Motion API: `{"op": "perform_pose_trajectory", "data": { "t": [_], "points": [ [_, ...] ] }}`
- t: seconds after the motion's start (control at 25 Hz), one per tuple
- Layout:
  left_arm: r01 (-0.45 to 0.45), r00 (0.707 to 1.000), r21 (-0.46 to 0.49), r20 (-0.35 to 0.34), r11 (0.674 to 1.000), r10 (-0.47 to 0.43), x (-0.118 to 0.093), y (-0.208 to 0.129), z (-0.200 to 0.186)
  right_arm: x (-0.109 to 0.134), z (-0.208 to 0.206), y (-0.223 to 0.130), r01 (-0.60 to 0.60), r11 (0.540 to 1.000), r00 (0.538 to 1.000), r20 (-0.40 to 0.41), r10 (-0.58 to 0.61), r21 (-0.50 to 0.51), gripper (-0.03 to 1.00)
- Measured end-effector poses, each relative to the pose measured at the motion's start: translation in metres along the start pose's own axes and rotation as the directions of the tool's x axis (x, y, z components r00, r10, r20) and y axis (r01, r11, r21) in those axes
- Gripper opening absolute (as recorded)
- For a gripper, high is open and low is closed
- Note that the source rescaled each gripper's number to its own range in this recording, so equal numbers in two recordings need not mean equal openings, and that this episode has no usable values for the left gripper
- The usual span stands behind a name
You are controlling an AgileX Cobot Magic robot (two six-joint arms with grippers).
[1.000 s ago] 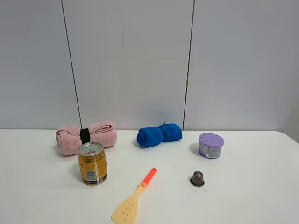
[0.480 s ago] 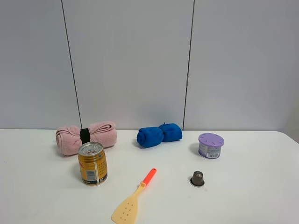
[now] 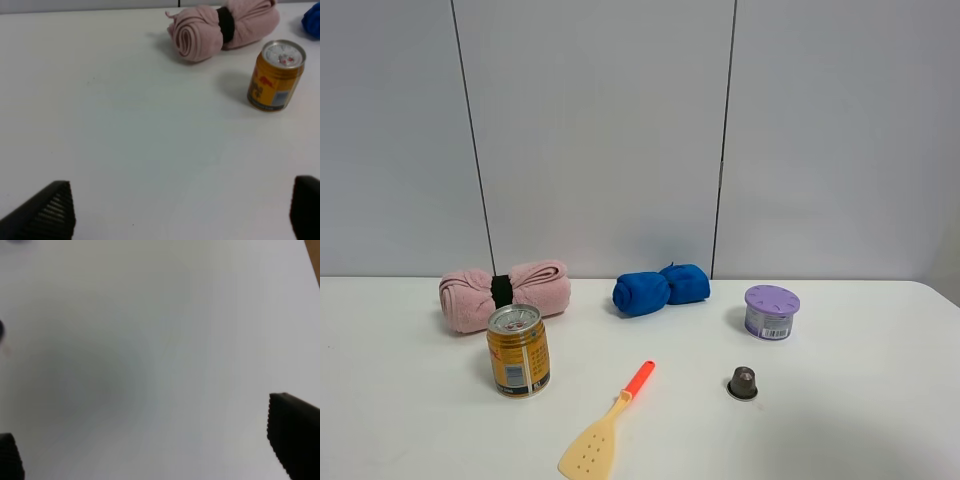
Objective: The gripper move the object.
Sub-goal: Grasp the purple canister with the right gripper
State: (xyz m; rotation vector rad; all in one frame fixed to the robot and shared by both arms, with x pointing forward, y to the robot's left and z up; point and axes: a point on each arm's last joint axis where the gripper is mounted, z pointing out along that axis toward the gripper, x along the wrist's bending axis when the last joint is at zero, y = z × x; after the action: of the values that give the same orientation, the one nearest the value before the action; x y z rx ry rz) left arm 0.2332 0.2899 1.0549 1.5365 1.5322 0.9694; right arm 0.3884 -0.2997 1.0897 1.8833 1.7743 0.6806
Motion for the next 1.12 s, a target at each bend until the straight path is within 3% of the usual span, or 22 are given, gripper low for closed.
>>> {"op": "perform_pose_trajectory", "data": {
  "t": [0.08, 0.2, 0.36, 0.6, 0.88, 1.12],
  "points": [
    [0.000, 1.000, 0.000, 0.000, 1.000, 0.000, 0.000, 0.000, 0.000, 0.011, 0.000, 0.022, 0.048, 0.996, 0.998, -0.038, -0.051, -0.076, 1.00],
    [0.000, 1.000, 0.000, 0.000, 1.000, 0.000, 0.000, 0.000, 0.000, 0.029, 0.016, 0.049, 0.127, 0.987, 0.989, -0.069, -0.134, -0.096, 1.00],
    [0.000, 1.000, 0.000, 0.000, 1.000, 0.000, 0.000, 0.000, 0.000, 0.054, 0.051, 0.081, 0.227, 0.973, 0.970, -0.084, -0.229, -0.032, 1.00],
    [0.000, 1.000, 0.000, 0.000, 1.000, 0.000, 0.000, 0.000, 0.000, 0.077, 0.131, 0.125, 0.263, 0.959, 0.964, -0.073, -0.256, 0.105, 1.00],
    [0.000, 1.000, 0.000, 0.000, 1.000, 0.000, 0.000, 0.000, 0.000, 0.099, 0.221, 0.135, 0.318, 0.915, 0.948, -0.059, -0.313, 0.249, 1.00],
    [0.000, 1.000, 0.000, 0.000, 1.000, 0.000, 0.000, 0.000, 0.000, 0.108, 0.264, 0.130, 0.338, 0.885, 0.939, -0.058, -0.338, 0.321, 1.00]
  ]
}}
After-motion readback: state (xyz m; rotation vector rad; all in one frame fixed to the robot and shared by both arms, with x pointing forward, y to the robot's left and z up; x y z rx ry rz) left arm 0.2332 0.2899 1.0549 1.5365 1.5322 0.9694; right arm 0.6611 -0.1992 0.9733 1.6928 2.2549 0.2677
